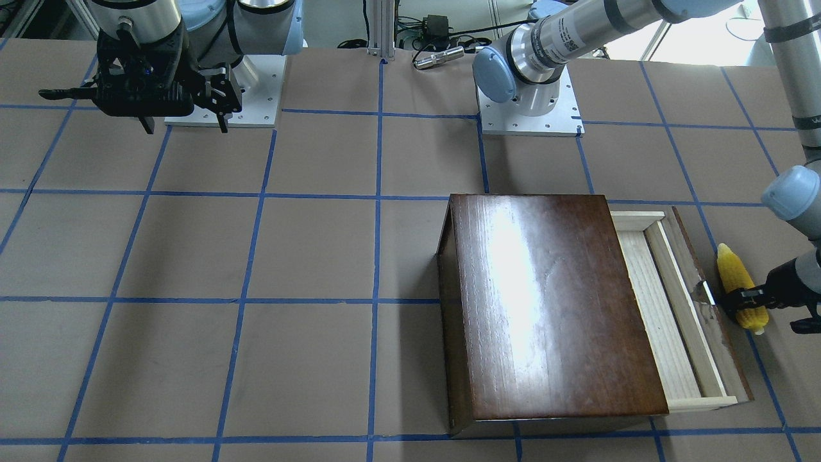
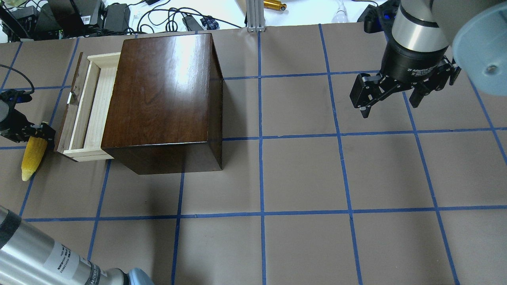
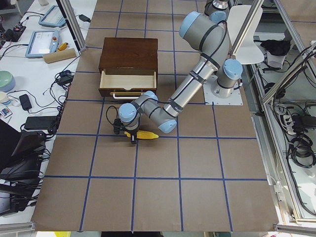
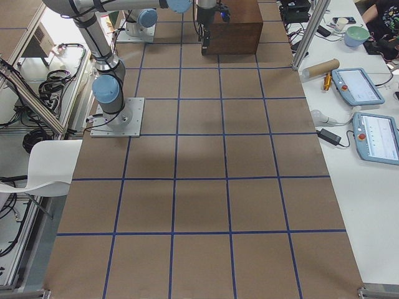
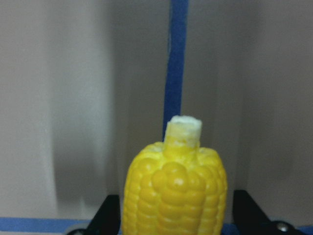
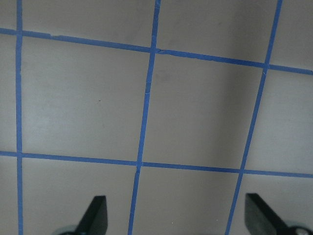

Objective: Open drawer and put corn inside
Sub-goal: 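Lift the corn cob upright with the left gripper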

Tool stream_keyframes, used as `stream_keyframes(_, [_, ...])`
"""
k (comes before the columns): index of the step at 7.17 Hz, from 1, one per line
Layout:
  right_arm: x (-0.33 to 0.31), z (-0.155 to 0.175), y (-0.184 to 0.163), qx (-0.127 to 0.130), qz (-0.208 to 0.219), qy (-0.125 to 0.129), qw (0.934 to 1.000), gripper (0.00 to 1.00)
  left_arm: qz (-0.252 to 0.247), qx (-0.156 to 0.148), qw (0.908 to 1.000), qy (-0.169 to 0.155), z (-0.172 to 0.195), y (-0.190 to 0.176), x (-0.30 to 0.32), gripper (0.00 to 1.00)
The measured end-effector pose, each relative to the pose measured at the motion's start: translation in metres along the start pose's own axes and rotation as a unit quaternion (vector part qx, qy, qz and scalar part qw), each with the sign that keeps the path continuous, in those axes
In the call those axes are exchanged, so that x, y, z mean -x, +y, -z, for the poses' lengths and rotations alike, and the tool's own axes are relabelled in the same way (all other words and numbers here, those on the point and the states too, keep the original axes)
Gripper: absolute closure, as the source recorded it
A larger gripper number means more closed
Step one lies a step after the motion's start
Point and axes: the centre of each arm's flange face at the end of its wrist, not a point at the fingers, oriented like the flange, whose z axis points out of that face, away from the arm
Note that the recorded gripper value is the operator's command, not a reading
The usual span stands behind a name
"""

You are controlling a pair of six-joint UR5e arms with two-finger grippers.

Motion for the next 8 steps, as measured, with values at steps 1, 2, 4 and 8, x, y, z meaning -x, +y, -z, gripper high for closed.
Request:
stream_keyframes(1, [0.0, 0.0, 0.0, 0.0, 0.0, 0.0, 1.0, 0.0, -0.001, -0.001, 1.0, 0.0, 0.001, -0.0001, 0.0, 1.0])
stream_keyframes(2, [0.0, 0.0002, 0.0002, 0.0, 0.0, 0.0, 1.0, 0.0, -0.001, -0.002, 1.0, -0.001, 0.0019, -0.0003, 0.0001, 1.0])
stream_keyframes(4, [0.0, 0.0004, 0.0003, 0.0, 0.0, 0.0, 1.0, 0.0, -0.001, -0.004, 1.0, -0.002, 0.0039, -0.0008, 0.0004, 1.0])
stream_keyframes(8, [0.0, 0.0001, 0.0001, 0.0, 0.0, 0.0, 1.0, 0.0, 0.0, -0.005, 1.0, -0.004, 0.0073, -0.0007, 0.0003, 1.0])
